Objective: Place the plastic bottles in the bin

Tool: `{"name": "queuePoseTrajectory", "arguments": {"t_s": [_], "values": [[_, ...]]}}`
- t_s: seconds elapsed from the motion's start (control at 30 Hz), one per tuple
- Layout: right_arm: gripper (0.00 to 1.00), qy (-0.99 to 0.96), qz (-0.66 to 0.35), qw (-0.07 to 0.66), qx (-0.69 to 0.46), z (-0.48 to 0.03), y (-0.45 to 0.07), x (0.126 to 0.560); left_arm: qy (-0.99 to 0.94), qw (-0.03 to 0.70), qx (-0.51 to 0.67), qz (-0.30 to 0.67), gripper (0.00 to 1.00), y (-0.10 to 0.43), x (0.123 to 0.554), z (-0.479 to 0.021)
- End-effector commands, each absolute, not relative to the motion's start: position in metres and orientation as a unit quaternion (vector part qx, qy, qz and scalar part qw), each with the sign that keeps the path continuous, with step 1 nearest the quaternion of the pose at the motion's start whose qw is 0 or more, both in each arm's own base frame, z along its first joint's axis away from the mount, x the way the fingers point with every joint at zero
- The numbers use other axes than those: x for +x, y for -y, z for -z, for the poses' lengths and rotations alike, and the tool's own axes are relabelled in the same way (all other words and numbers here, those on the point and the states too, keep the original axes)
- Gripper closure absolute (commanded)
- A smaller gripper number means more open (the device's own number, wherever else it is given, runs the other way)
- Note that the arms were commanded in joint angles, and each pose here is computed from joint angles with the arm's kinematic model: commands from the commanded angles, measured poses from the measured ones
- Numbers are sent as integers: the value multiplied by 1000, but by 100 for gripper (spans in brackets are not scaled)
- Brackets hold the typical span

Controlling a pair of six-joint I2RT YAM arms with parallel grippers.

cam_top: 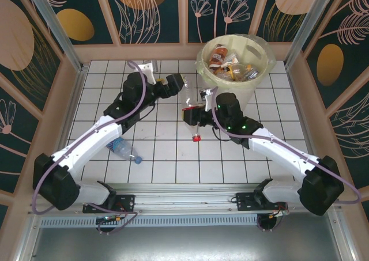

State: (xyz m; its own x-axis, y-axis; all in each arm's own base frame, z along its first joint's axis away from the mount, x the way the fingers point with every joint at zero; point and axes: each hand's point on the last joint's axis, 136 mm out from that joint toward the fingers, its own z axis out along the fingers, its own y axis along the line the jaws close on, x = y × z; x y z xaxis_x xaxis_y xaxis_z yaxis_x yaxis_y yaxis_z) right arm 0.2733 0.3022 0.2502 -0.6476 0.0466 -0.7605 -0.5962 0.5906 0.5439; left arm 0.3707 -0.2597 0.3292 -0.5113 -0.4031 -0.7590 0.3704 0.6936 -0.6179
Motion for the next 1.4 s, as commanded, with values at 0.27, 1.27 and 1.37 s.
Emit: {"name": "queuePoseTrajectory", "arguments": {"t_s": [0.27,1.27,1.37], "values": [[40,-773,-380,478,-172,-324,-276,291,-701,578,103,404,1,250,325,-381],[40,-755,-283,587,-73,-412,-139,394,-686,526,196,463,1,284,303,-372],[40,-769,-276,572,-67,-403,-134,407,-687,526,196,461,1,284,304,-371]]}}
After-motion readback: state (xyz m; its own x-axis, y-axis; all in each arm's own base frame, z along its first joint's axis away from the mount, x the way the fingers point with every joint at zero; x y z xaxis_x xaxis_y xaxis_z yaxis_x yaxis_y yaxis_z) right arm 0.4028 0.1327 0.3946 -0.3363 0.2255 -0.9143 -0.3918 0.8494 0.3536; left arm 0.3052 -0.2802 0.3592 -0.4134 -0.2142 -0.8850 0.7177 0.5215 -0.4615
